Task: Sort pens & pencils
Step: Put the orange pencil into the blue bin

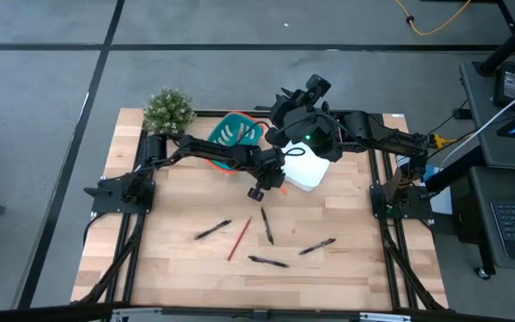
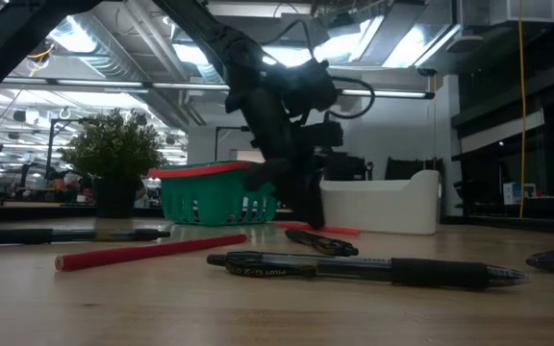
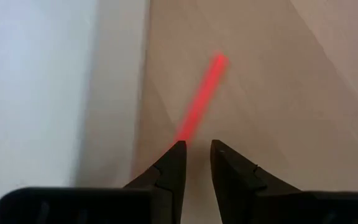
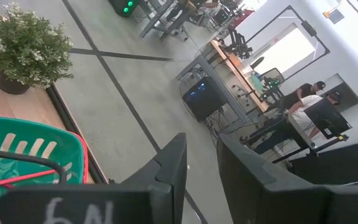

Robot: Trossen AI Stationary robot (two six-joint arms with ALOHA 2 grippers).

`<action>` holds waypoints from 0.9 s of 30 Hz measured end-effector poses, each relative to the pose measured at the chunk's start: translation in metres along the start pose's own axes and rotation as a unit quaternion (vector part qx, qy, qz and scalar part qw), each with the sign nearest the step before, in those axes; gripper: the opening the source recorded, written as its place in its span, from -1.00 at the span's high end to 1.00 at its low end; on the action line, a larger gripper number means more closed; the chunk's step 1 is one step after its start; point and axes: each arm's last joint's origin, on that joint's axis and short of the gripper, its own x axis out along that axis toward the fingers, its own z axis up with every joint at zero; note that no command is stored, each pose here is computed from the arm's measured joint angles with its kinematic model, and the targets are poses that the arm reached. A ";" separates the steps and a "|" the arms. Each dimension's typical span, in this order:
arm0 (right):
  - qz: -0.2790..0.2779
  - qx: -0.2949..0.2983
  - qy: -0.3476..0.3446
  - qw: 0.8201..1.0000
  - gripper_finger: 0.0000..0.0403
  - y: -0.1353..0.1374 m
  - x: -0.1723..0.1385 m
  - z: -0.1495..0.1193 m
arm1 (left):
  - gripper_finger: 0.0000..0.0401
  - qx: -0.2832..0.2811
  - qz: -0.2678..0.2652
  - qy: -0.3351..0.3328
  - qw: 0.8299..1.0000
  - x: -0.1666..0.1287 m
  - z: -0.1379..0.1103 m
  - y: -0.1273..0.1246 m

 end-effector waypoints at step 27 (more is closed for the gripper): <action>0.020 0.006 -0.005 1.000 0.55 -0.002 0.005 0.000 | 0.66 -0.005 0.063 0.101 0.993 -0.005 -0.006 0.005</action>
